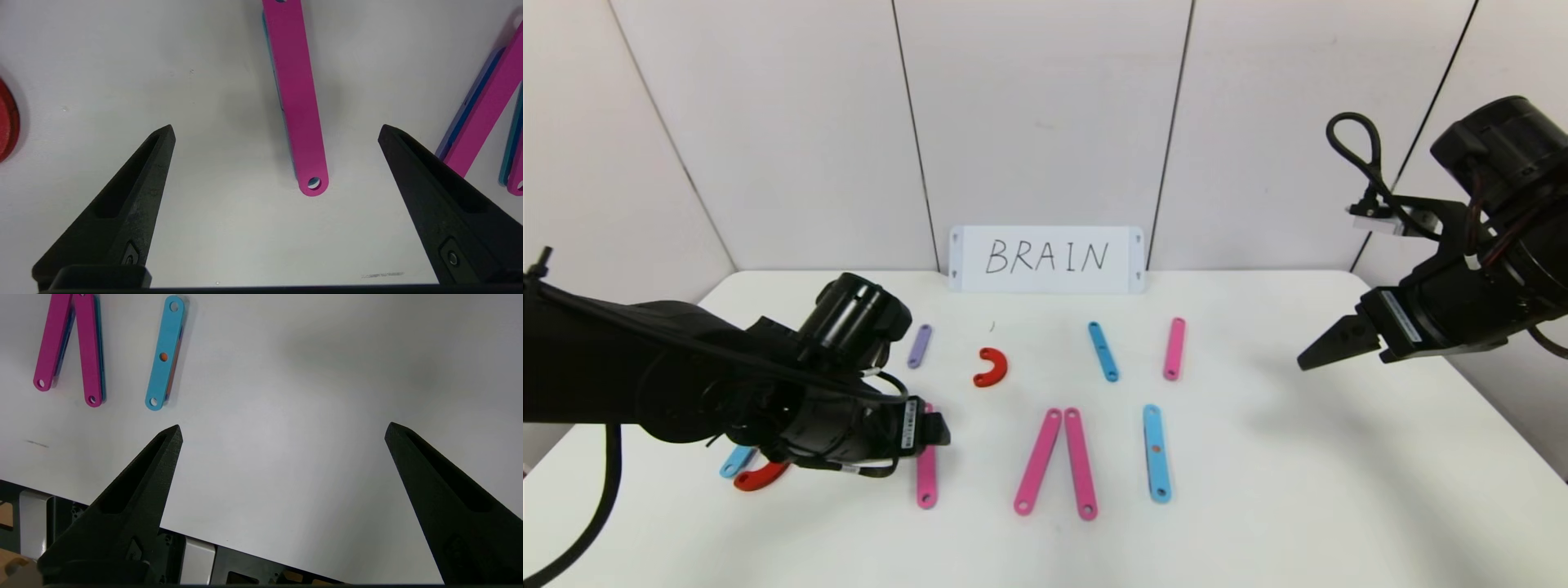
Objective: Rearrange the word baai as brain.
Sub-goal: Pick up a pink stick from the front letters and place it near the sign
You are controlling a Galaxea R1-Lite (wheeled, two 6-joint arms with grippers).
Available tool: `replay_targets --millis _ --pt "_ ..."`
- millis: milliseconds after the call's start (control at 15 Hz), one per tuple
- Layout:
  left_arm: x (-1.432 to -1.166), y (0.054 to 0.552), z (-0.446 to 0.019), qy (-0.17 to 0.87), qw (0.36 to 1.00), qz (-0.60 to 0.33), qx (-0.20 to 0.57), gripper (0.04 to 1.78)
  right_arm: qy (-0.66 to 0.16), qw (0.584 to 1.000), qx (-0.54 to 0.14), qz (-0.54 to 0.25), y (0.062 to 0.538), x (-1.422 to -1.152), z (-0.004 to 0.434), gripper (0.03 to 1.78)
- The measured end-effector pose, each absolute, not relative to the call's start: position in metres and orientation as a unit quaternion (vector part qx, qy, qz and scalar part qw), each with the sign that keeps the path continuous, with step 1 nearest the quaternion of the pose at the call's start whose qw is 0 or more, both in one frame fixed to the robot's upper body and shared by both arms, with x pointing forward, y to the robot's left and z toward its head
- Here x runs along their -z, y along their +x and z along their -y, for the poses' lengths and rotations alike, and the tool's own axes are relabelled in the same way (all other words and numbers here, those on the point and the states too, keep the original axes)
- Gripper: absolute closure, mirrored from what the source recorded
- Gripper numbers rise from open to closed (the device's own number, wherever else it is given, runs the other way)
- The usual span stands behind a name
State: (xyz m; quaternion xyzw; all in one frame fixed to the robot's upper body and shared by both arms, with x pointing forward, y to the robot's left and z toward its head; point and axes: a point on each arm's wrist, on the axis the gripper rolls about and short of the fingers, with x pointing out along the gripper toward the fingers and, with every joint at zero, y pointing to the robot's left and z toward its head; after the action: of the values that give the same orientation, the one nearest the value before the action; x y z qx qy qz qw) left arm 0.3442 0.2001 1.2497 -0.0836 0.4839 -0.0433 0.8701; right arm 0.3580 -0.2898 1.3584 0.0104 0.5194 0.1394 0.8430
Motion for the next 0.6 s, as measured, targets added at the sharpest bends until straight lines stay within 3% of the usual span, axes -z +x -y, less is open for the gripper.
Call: replay_targets --millis 600 --pt "-1.222 0.354 -0.189 -0.056 0.863 -0.502 0.018 0.08 0.010 0.844 -0.139 -0.518 0.357 -1.359 0.290 0.07"
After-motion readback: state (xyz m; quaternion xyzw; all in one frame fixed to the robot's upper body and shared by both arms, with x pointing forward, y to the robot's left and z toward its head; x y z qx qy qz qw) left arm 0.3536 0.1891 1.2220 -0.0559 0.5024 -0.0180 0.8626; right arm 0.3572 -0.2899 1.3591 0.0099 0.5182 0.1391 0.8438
